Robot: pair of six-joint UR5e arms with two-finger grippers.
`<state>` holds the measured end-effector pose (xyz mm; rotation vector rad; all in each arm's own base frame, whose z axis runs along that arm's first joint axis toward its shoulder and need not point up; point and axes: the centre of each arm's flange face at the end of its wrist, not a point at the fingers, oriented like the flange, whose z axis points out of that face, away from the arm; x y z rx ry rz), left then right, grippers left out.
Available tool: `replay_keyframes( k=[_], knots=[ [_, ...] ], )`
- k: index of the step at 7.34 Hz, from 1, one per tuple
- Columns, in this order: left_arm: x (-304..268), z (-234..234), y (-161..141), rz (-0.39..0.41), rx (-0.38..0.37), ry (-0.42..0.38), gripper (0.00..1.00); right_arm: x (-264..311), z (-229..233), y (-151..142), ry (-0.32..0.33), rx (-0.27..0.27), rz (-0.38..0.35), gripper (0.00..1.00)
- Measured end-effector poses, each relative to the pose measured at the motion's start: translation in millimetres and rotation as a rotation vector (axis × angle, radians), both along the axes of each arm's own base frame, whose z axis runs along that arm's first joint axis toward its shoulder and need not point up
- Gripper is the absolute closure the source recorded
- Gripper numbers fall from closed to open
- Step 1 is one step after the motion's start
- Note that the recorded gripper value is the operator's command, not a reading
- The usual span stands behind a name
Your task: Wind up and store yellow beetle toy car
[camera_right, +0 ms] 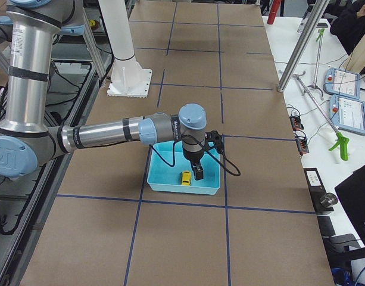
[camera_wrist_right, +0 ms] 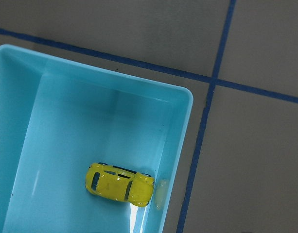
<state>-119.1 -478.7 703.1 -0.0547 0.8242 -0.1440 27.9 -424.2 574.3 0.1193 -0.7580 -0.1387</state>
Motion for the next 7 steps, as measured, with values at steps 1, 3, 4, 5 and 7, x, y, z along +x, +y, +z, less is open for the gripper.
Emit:
replay_keyframes(
  k=[1,3,4,5,7],
  knots=[
    [0,0,0,0.0,0.0,0.0,0.0,6,9,1,-0.023,-0.094,0.09,0.0],
    [0,0,0,0.0,0.0,0.0,0.0,9,6,-3,-0.045,-0.197,0.206,0.0],
    [0,0,0,0.0,0.0,0.0,0.0,10,5,-4,-0.046,-0.213,0.226,0.0],
    [0,0,0,0.0,0.0,0.0,0.0,11,5,-3,-0.04,-0.213,0.232,0.0],
    [0,0,1,0.0,-0.001,0.0,0.0,18,15,7,-0.027,-0.212,0.228,0.0]
  ],
)
